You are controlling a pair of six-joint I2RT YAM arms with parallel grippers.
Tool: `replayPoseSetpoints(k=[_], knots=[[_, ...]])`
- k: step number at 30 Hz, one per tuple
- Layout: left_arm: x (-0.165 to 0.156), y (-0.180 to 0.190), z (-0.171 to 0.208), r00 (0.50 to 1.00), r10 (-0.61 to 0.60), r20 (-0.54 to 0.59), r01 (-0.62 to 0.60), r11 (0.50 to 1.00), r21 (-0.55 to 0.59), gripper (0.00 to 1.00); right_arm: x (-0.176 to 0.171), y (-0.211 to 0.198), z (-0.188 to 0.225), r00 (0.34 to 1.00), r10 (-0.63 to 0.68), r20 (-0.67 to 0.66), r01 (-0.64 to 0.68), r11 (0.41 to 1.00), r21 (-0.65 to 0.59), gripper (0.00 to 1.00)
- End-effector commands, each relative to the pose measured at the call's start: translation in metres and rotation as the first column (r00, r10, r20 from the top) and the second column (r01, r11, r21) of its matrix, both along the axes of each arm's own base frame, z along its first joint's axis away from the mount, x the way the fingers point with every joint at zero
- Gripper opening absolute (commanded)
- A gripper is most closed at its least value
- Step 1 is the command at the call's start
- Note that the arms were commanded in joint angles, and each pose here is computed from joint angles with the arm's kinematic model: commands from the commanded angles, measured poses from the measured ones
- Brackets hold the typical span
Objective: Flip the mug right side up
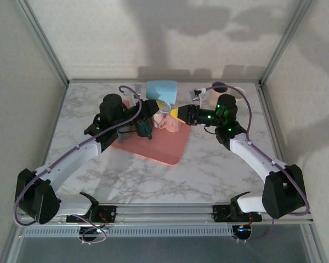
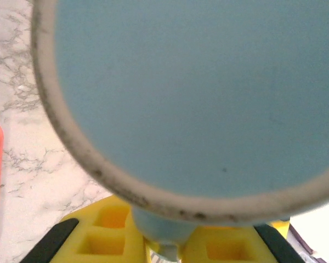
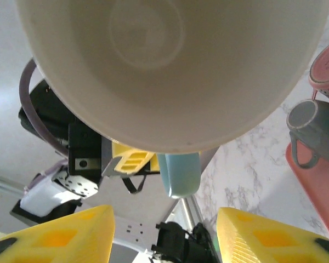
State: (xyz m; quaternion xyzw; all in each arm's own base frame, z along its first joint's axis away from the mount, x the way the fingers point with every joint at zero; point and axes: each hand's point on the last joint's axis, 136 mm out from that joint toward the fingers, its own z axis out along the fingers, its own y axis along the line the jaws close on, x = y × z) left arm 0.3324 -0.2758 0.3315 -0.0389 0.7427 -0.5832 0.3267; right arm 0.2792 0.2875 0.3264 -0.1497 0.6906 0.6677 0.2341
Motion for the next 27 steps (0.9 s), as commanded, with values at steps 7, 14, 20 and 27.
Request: replayPoseSetpoints(k=[7,14,20,27], knots=[[-0.007,-0.005,0.045,0.993,0.011,0.12,0.005,0.992,-0.128,0.0,0.016,0.007,0.013,0.997,-0.077,-0.015,0.078,0.992,0.099,0.43],[-0.006,-0.008,0.044,0.993,0.011,0.115,0.004,0.991,-0.134,0.0,0.025,0.012,0.02,0.994,-0.101,-0.042,0.106,0.982,0.153,0.35],[-0.006,-0.011,0.04,0.994,0.011,0.109,0.004,0.991,-0.136,0.0,0.03,0.013,0.024,0.99,-0.125,-0.058,0.134,0.975,0.177,0.24],[-0.004,-0.01,0.027,0.996,0.031,0.086,-0.02,0.992,-0.124,0.0,0.033,0.011,0.025,0.985,-0.163,-0.054,0.17,0.969,0.181,0.06]])
